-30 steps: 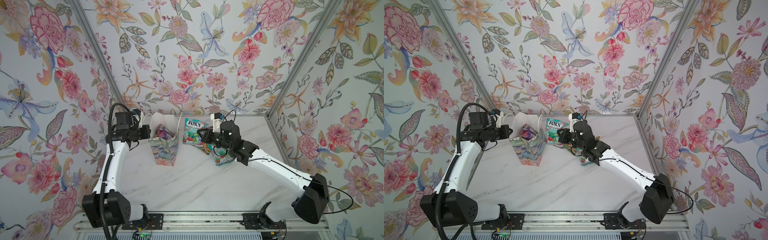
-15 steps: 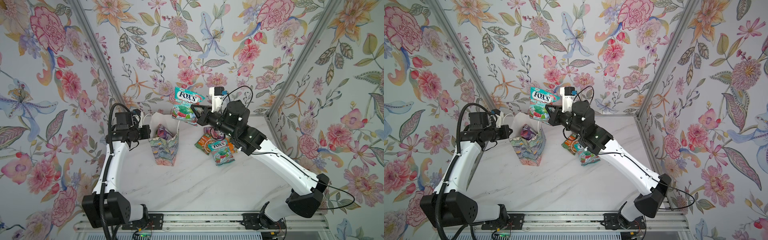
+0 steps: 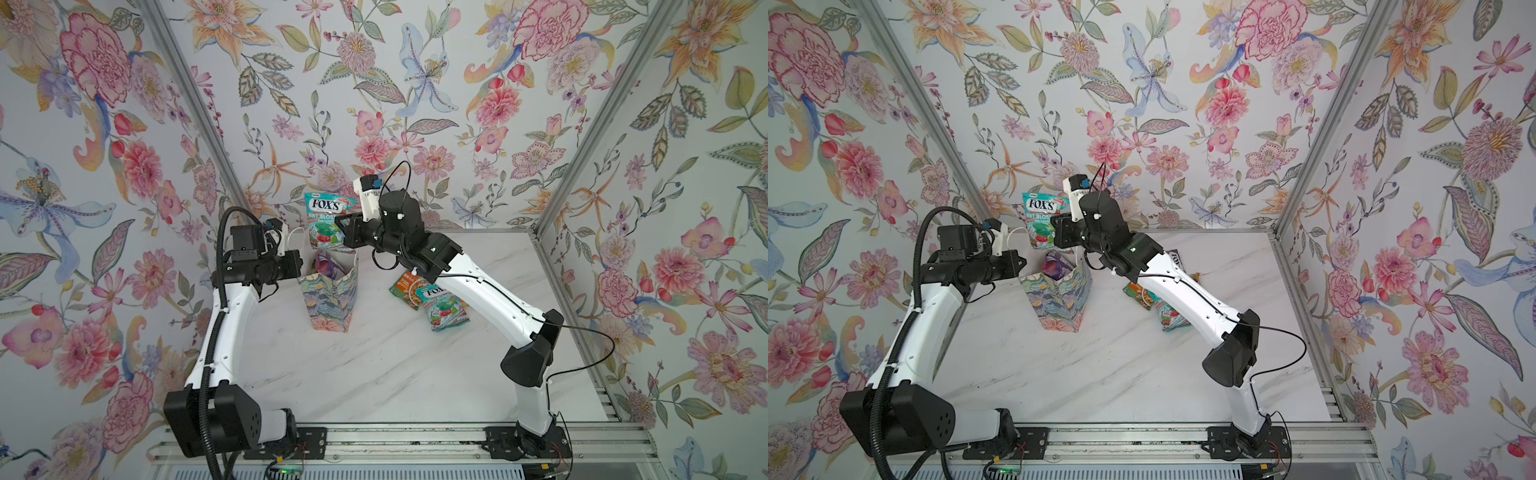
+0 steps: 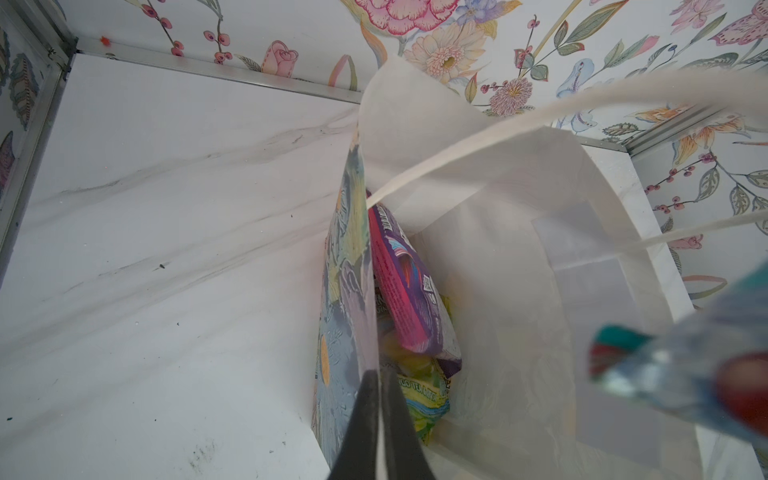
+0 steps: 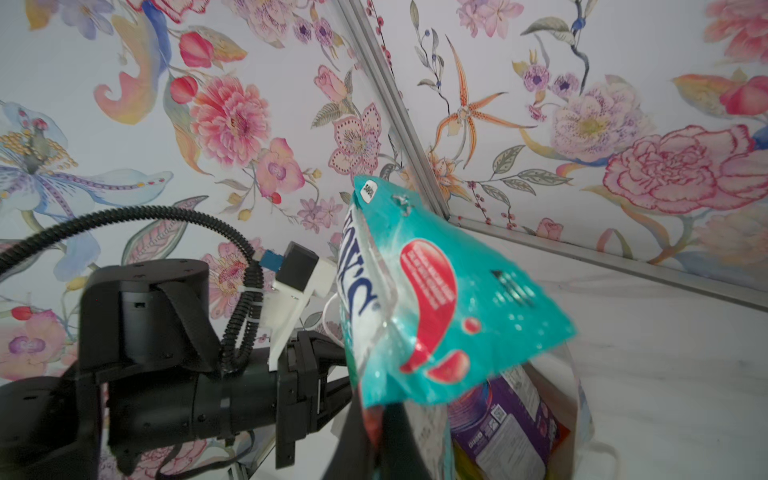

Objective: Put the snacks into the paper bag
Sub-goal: 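Lower the teal bag into the paper bag and open the right gripper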

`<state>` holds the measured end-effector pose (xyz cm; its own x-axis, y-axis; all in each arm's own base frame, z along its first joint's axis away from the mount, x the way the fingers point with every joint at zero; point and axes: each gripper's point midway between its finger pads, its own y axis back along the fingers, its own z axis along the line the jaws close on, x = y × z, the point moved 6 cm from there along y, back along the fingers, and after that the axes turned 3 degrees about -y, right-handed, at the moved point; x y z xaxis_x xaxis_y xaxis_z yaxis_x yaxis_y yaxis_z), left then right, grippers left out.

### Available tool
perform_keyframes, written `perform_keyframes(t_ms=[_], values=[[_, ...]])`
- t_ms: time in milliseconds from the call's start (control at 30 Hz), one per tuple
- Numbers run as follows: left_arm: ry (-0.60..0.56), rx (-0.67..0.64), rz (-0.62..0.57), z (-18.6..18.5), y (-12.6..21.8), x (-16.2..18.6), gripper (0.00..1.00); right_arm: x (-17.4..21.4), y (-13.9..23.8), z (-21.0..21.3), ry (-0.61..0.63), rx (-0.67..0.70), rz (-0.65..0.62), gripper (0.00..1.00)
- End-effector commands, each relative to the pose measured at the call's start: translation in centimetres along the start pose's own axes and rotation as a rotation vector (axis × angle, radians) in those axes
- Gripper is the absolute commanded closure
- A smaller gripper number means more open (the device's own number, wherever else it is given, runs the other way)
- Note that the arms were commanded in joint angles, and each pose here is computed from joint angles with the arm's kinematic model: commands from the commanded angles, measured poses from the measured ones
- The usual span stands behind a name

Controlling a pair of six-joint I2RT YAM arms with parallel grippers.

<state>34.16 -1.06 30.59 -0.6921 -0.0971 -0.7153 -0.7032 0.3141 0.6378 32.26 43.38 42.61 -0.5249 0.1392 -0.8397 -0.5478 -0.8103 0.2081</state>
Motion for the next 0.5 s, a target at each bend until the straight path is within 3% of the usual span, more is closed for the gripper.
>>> perform_keyframes(t_ms=[0,467], values=[[-0.008,0.03,-0.026,-0.6,0.3,-0.2,0.98,-1.1,1.0,0.4,0.04,0.029,-0.037,1.0],[-0.006,0.026,-0.019,-0.6,0.4,0.0,0.98,1.8,-2.2,-2.2,0.016,0.088,0.031,1.0]])
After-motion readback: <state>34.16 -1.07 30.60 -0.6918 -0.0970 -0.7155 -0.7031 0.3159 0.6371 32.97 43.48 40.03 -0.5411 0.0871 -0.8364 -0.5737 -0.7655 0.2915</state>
